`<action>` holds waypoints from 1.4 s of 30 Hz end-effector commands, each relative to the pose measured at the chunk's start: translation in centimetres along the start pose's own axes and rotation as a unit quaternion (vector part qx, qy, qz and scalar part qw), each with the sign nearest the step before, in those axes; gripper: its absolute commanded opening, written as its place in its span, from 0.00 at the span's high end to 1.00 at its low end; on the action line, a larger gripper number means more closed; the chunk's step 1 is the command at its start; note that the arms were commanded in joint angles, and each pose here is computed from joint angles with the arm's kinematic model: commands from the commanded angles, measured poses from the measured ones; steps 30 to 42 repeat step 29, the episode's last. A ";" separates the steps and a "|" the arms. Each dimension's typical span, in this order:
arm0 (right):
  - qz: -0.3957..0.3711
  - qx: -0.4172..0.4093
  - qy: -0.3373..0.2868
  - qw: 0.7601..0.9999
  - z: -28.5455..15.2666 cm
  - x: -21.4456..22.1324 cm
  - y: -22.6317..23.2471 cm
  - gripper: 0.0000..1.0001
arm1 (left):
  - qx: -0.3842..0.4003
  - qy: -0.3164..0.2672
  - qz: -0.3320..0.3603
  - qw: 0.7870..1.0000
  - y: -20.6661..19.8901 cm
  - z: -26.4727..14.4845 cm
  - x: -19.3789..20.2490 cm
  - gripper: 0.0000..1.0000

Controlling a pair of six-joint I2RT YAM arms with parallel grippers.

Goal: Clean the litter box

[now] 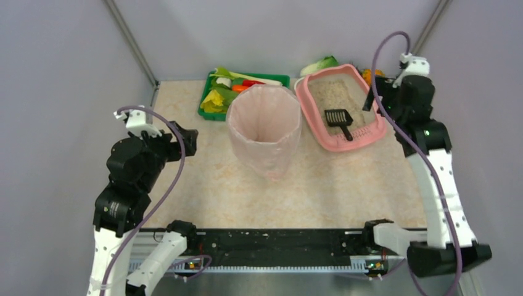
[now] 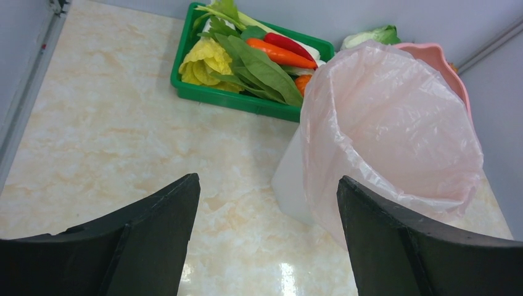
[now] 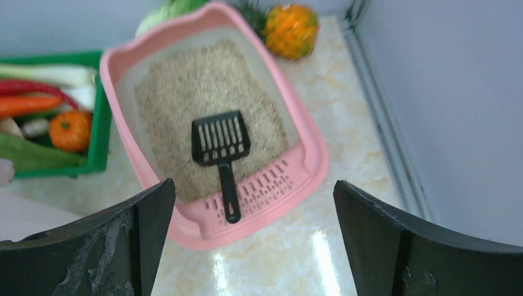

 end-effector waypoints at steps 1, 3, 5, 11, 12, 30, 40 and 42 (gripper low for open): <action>0.047 0.085 -0.122 0.988 -5.8 -1.3 -3.5 0.01 | -0.029 -0.044 0.006 0.999 0.9 -1.1 -1.1 0.13; 0.047 0.109 -0.140 0.983 -7.5 -0.6 -4.5 0.01 | -0.047 -0.067 0.005 0.997 1.5 -1.8 -1.6 0.13; 0.048 0.133 -0.154 0.978 -9.2 0.1 -5.5 0.01 | -0.061 -0.089 0.004 0.994 2.1 -2.6 -2.0 0.13; 0.057 0.155 -0.226 0.960 -13.6 1.6 -6.9 0.01 | -0.094 -0.158 -0.010 0.983 3.7 -4.9 -2.7 0.12; 0.061 0.157 -0.236 0.957 -14.2 1.8 -7.1 0.01 | -0.095 -0.167 -0.014 0.981 3.9 -5.2 -2.7 0.13; 0.100 0.175 -0.270 0.941 -17.0 3.7 -8.1 0.01 | -0.097 -0.206 -0.011 0.974 5.4 -7.9 -1.9 0.12; 0.100 0.175 -0.270 0.941 -17.0 3.7 -8.1 0.01 | -0.097 -0.206 -0.011 0.974 5.4 -7.9 -1.9 0.12; 0.100 0.175 -0.270 0.941 -17.0 3.7 -8.1 0.01 | -0.097 -0.206 -0.011 0.974 5.4 -7.9 -1.9 0.12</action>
Point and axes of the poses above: each gripper's point midway between its finger pads, its own z axis out along the fingers, its own y axis along the line the jaws close on, x = y × z, the point moved 5 cm from there along -z, back along the fingers, and after that the axes turned 10 degrees about -z, right-handed, at the moved point
